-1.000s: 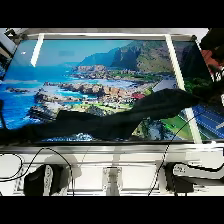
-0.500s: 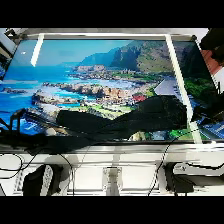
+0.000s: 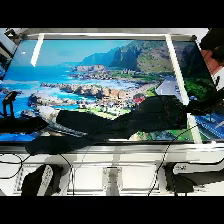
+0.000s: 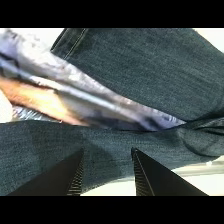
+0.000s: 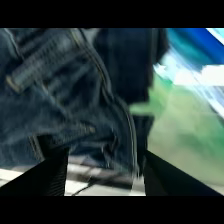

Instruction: Fold the clothes and pants, and hang the long-sleeved shirts on hangers.

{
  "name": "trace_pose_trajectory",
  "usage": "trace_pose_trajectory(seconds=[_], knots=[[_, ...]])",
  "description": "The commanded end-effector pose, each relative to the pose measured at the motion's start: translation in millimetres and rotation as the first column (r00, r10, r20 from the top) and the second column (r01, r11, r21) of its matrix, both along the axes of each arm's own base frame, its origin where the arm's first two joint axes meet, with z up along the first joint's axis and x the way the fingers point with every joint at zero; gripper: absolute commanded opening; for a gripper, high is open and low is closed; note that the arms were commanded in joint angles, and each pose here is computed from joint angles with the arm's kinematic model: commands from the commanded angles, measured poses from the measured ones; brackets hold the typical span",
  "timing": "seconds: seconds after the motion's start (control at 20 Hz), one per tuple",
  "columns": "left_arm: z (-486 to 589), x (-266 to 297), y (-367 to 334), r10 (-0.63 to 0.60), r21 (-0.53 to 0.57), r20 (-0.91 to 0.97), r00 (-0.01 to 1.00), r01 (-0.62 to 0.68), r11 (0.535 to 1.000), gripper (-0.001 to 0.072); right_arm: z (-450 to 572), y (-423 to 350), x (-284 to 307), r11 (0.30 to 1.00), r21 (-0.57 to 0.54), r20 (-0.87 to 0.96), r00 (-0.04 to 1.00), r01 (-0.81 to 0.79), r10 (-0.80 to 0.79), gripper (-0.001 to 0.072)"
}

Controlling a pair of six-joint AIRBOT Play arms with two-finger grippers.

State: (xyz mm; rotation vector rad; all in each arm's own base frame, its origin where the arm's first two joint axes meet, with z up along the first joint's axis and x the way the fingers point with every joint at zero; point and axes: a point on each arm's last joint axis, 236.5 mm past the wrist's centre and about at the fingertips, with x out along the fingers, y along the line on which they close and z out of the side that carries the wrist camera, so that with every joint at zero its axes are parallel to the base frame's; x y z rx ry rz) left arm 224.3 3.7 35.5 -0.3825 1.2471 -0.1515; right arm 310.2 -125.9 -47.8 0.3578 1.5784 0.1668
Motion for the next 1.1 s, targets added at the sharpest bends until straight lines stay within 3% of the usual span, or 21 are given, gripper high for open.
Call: trace_pose_trajectory(seconds=[0.0, 0.3, 0.45, 0.65, 0.7, 0.75, 0.8, 0.95, 1.05], knots=[[-3, 5, 0, 0.002, -0.015, -0.007, 1.0, -0.002, 1.0, 0.0363, -21, 7, 15, 0.994, 0.056, 0.064, 0.994, -0.093, 0.089, 0.0426], [-3, 5, 0, 0.003, -0.016, -0.007, 1.0, -0.003, 1.0, 0.0362, -28, 11, 41, 0.994, 0.043, 0.149, 0.984, -0.101, 0.093, 0.0426], [-3, 5, 0, 0.003, -0.016, -0.007, 1.0, -0.003, 1.0, 0.0363, -19, 32, 51, 0.98, 0.097, 0.217, 0.965, -0.171, 0.147, 0.0326], [-3, 5, 0, 0.002, -0.015, -0.007, 1.0, -0.002, 1.0, 0.0362, -5, 40, 53, 0.966, 0.107, 0.229, 0.951, -0.237, 0.208, 0.0307], [-3, 5, 1, 0.003, -0.015, -0.007, 1.0, -0.003, 1.0, 0.0362, 2, 41, 54, 0.962, 0.111, 0.233, 0.947, -0.251, 0.221, 0.0221], [-3, 6, 1, 0.004, -0.013, -0.004, 1.0, -0.004, 1.0, 0.0362, 9, 40, 55, 0.959, 0.11, 0.234, 0.944, -0.262, 0.231, 0.0067], [-3, 6, 1, 0.004, -0.013, -0.004, 1.0, -0.004, 1.0, 0.0362, 14, 39, 56, 0.957, 0.109, 0.237, 0.942, -0.27, 0.239, 0.0026], [-3, 6, 1, 0.004, -0.013, -0.003, 1.0, -0.004, 1.0, 0.0362, 26, 36, 65, 0.958, 0.088, 0.272, 0.932, -0.274, 0.242, 0.0022], [-2, 7, -1, 0.005, -0.022, 0.001, 1.0, -0.005, 1.0, 0.0362, 59, 41, 92, 0.957, 0.076, 0.4, 0.888, -0.278, 0.226, 0.0022]])
